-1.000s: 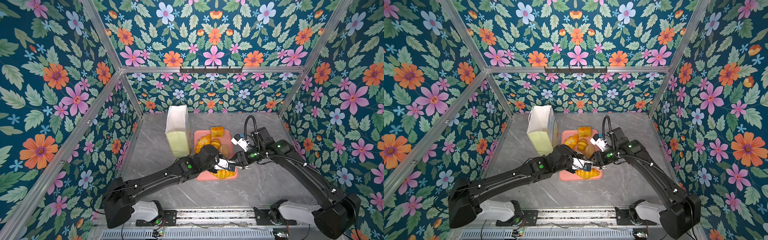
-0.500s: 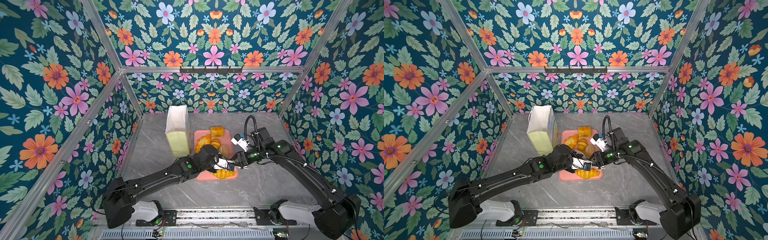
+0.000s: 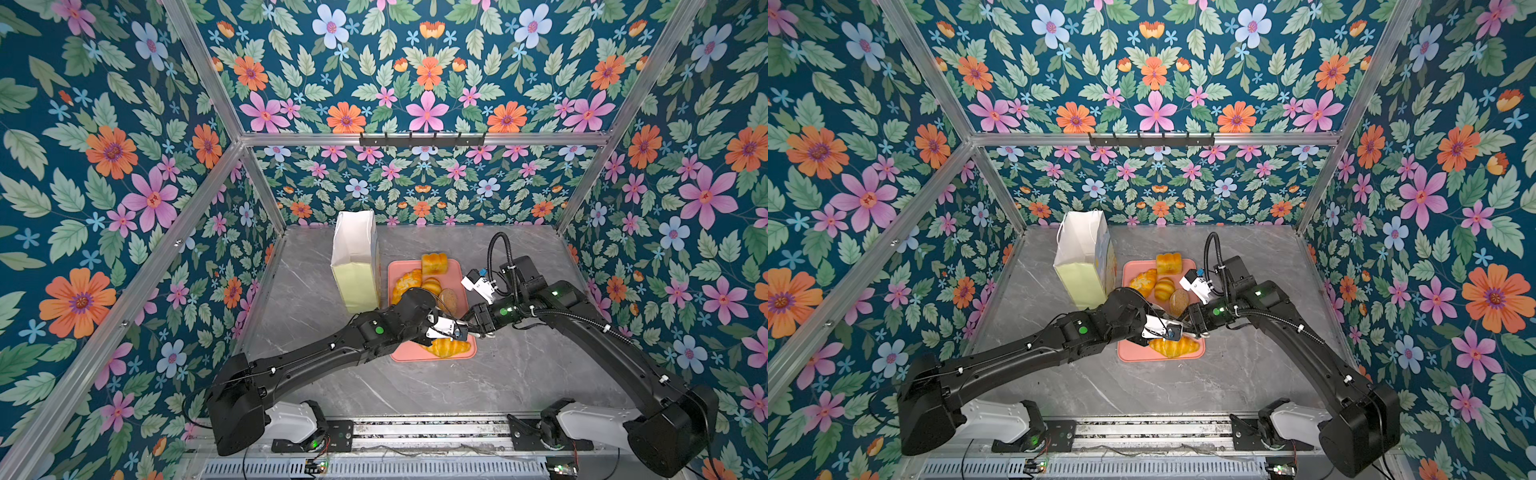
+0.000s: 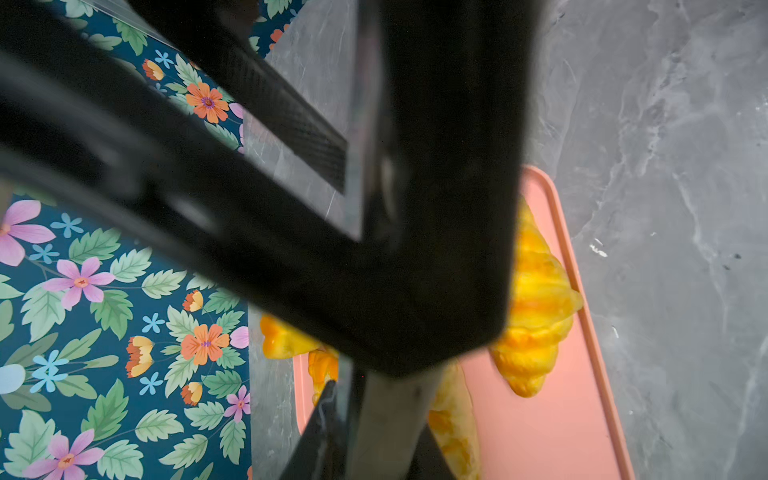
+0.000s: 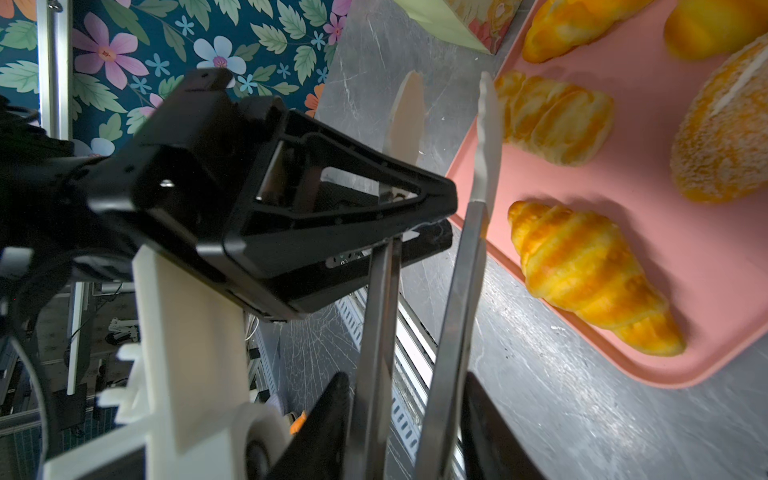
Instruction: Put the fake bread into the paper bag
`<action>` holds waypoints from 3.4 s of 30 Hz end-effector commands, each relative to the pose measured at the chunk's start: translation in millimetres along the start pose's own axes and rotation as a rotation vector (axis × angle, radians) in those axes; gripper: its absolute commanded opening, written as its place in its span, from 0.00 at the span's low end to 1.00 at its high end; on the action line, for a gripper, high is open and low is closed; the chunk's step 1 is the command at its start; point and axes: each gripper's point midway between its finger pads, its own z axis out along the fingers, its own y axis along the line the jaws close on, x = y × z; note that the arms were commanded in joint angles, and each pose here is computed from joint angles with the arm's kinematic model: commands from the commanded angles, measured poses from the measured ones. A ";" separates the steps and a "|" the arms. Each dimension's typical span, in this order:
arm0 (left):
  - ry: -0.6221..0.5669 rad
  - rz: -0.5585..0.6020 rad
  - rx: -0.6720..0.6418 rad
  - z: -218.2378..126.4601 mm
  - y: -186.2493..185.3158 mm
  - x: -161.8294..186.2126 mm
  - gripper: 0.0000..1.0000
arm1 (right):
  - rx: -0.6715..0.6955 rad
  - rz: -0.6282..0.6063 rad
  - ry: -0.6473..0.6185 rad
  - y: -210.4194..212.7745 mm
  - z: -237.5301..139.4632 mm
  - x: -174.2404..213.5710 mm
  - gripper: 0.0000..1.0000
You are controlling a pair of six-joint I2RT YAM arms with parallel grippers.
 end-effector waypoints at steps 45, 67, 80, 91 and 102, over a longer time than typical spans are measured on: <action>-0.123 -0.224 -0.144 -29.5 52.0 -22.4 0.51 | -0.025 -0.049 0.016 4.6 2.8 11.7 0.14; -0.148 -0.259 -0.005 -38.1 19.0 -14.4 0.62 | -0.001 -0.018 0.032 2.6 0.8 12.6 0.11; -0.192 -0.274 0.137 -21.1 -3.5 -25.2 0.50 | -0.005 -0.032 0.018 8.5 -4.3 12.2 0.11; -0.214 -0.306 0.207 -24.8 -20.6 -26.5 0.50 | -0.005 -0.041 0.010 10.1 -6.2 11.1 0.11; -0.231 -0.327 0.158 -8.3 -12.3 -28.7 0.38 | -0.021 -0.043 0.001 14.3 -7.2 9.0 0.12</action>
